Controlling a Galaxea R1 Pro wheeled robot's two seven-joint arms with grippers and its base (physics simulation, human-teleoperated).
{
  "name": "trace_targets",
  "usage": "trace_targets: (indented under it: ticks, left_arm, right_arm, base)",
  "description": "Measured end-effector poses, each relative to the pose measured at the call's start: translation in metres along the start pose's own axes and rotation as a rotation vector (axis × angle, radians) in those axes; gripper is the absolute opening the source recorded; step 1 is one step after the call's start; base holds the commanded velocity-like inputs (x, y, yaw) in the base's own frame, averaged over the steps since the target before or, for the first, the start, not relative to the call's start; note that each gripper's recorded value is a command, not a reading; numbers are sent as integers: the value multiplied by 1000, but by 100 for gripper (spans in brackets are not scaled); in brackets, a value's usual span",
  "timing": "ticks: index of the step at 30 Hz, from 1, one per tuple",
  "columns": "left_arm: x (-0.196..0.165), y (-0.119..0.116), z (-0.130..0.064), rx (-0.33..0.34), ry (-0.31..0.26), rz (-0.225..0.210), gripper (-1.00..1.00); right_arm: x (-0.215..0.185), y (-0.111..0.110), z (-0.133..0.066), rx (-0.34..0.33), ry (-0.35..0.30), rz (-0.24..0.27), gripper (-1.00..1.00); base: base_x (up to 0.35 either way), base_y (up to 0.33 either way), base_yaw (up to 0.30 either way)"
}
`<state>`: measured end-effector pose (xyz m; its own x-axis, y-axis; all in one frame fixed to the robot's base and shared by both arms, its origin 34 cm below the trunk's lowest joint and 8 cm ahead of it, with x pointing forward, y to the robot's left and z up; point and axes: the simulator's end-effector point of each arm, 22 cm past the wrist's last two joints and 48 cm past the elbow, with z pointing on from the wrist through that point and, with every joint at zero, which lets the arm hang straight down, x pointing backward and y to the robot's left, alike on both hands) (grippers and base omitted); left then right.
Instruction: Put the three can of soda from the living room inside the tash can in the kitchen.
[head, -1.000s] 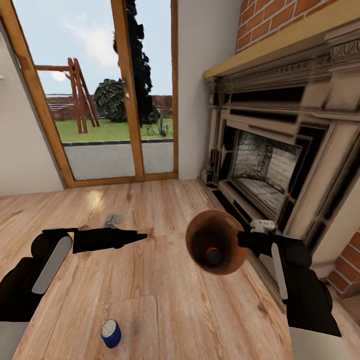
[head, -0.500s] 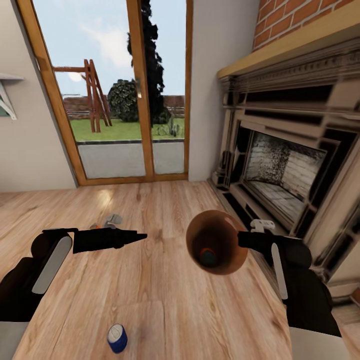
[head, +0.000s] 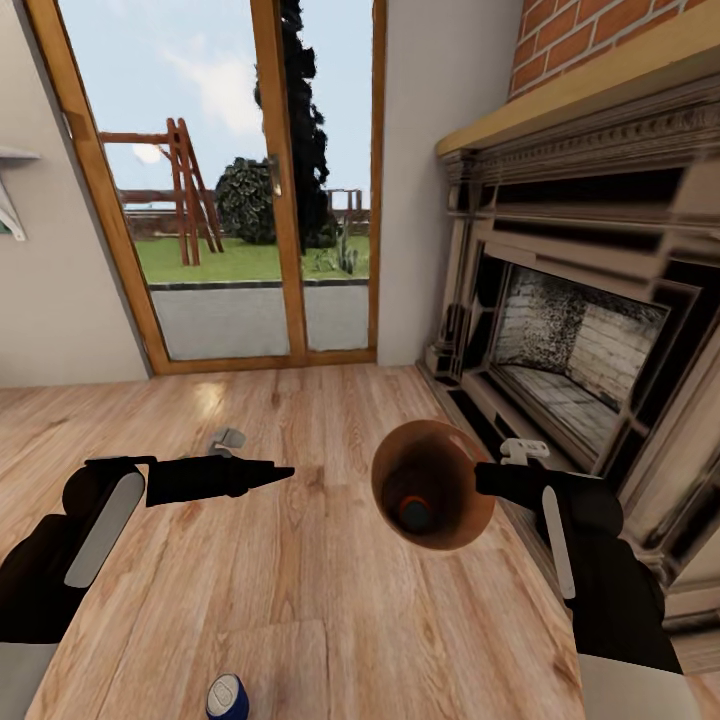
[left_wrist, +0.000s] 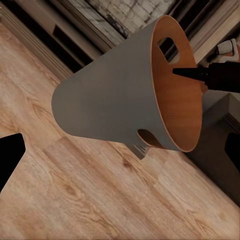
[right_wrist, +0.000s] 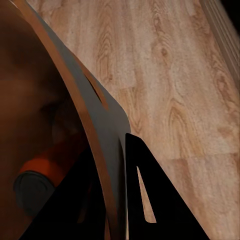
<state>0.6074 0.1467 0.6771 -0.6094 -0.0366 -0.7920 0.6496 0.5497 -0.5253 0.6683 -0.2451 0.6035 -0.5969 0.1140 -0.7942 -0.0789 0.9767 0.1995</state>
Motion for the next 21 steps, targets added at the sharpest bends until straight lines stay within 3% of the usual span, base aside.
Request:
trace_targets:
  ticks: [21]
  left_arm:
    - [0,0,0,0,0,-1,100]
  right_arm:
    - [0,-1,0,1,1,0,-100]
  base:
    - [12,0,3]
